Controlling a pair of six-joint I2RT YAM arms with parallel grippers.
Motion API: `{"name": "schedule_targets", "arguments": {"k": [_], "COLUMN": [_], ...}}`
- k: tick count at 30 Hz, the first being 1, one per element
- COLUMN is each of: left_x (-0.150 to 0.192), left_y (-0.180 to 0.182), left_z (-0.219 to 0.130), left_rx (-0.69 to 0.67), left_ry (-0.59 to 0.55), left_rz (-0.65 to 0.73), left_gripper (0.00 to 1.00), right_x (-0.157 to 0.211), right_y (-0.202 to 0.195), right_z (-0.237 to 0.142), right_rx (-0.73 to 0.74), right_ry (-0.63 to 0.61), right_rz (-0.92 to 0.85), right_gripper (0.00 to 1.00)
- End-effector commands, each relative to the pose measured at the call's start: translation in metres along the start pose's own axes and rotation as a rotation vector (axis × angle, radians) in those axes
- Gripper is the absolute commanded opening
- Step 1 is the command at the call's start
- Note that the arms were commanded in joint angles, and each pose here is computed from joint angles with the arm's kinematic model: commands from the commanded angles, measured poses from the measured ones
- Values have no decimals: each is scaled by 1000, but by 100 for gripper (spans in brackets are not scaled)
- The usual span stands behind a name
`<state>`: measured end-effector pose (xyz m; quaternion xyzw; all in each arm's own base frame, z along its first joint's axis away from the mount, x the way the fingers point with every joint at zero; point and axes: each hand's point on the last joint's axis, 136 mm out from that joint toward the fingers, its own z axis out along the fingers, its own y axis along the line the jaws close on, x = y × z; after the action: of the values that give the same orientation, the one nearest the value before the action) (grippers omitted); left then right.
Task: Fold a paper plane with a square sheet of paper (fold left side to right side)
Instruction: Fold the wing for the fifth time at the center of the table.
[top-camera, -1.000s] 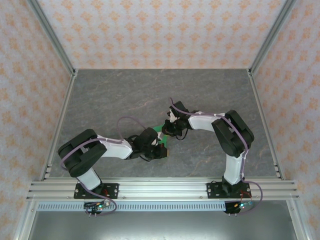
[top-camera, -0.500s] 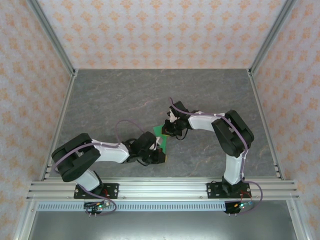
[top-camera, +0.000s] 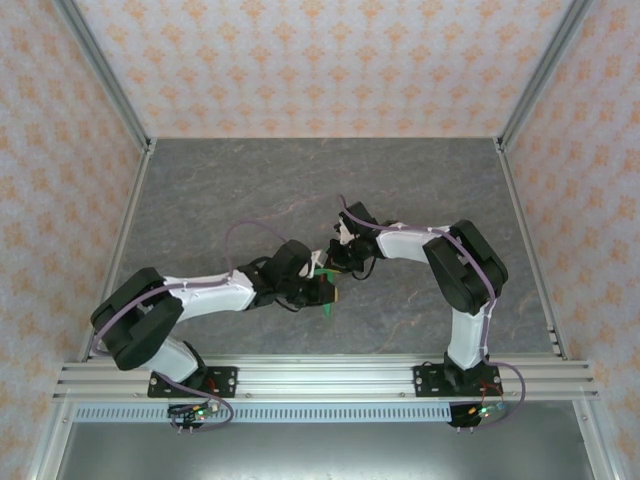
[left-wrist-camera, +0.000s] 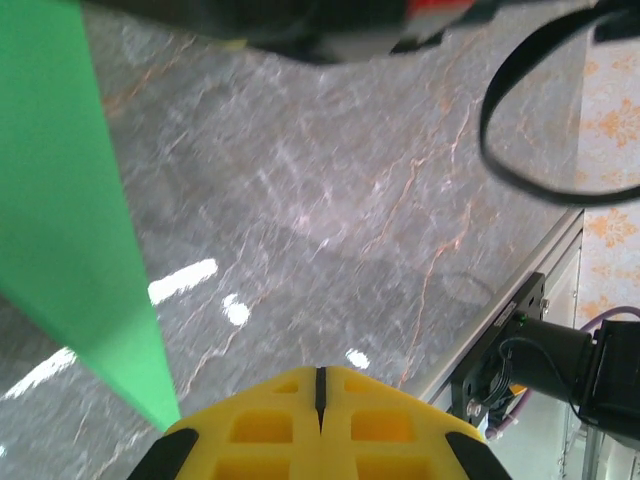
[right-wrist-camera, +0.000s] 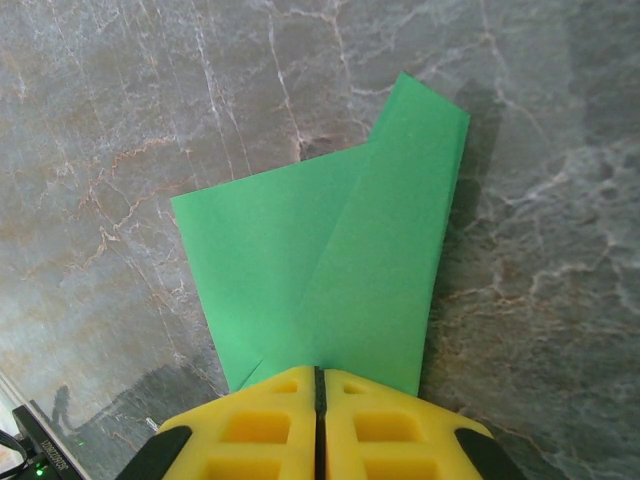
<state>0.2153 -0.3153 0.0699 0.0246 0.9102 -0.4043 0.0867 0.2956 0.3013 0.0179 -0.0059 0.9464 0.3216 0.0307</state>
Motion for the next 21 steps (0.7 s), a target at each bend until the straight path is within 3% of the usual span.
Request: {"name": "schedule_targets", "arguments": {"k": [1,8,15,21], "left_x": [2,9,39,48], "left_y": [11,37,55,62], "left_z": [9,24,30,29], "left_rx": [-47,-102,-175,-168], "left_ry": [43,68,144,124], "left_rz": [27,-6,3,-34], "left_gripper": [0,0,0,0], "right_x": [13,13,13,11], "right_y": [-49,-48,-47,-45], "right_z": [18,16,15,15], "right_rx": [167,166,166,158], "right_ry": [30,29,25,23], "right_rz": [41,41,37,36], "right_gripper": [9,9,9,9]}}
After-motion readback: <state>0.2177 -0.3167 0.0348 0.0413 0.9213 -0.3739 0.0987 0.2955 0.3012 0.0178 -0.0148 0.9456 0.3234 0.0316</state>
